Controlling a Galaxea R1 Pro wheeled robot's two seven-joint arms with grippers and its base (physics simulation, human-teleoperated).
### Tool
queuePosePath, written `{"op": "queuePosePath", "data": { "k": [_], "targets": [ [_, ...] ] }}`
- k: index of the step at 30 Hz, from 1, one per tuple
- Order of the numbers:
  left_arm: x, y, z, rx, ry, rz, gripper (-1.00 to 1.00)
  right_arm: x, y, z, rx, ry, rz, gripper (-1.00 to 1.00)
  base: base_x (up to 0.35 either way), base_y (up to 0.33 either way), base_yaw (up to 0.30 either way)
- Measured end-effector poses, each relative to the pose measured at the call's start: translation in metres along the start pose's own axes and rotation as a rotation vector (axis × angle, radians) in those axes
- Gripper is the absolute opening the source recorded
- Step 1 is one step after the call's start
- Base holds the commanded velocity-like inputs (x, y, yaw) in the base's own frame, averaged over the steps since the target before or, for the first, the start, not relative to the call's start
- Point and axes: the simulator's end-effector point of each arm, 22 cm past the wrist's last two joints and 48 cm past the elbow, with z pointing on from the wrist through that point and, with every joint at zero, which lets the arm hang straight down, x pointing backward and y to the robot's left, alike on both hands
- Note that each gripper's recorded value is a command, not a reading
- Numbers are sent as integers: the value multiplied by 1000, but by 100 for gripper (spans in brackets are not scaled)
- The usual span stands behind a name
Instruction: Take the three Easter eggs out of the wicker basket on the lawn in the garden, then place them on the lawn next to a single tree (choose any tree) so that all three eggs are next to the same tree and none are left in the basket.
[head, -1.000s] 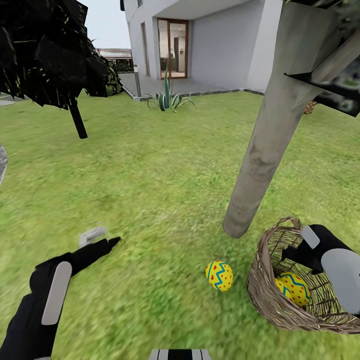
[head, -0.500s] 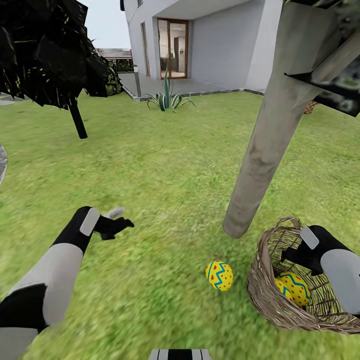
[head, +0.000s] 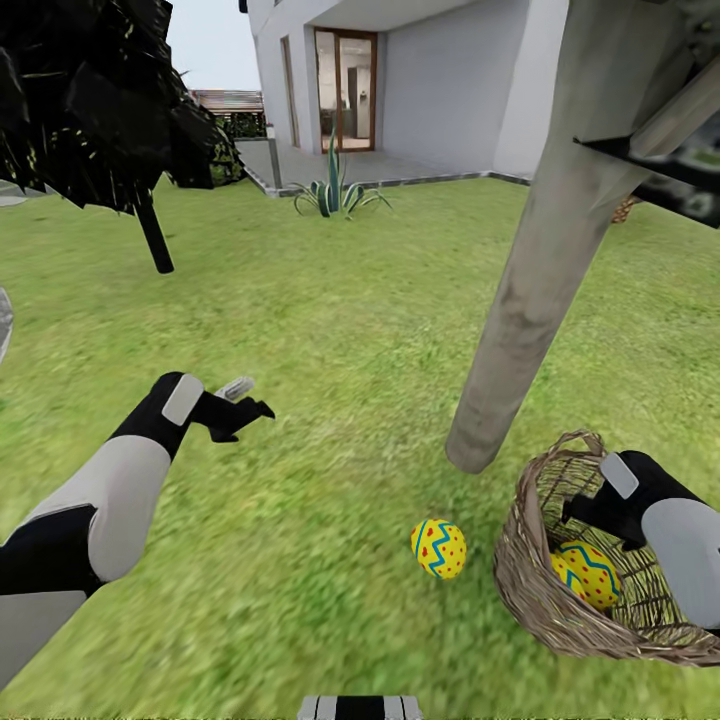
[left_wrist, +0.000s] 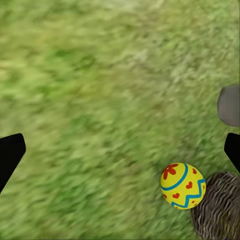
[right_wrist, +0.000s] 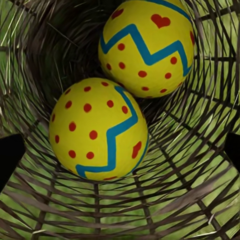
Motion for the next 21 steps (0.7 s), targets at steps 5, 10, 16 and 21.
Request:
{"op": "queuePosePath", "data": {
  "k": [5, 10, 16, 21],
  "targets": [
    [4, 6, 12, -8, 15, -6, 100, 0, -2, 10, 11, 6, 0, 100, 0, 0, 0],
    [10, 12, 25, -16, 33, -11, 100, 3, -4, 21, 24, 20, -2, 100, 0, 0, 0],
    [16, 21, 40, -27, 53, -18, 100, 8, -5, 34, 39, 39, -6, 100, 0, 0, 0],
    [22, 20, 49, -25, 69, -19, 100, 9, -5, 40, 41, 44, -7, 100, 0, 0, 0]
  ]
}}
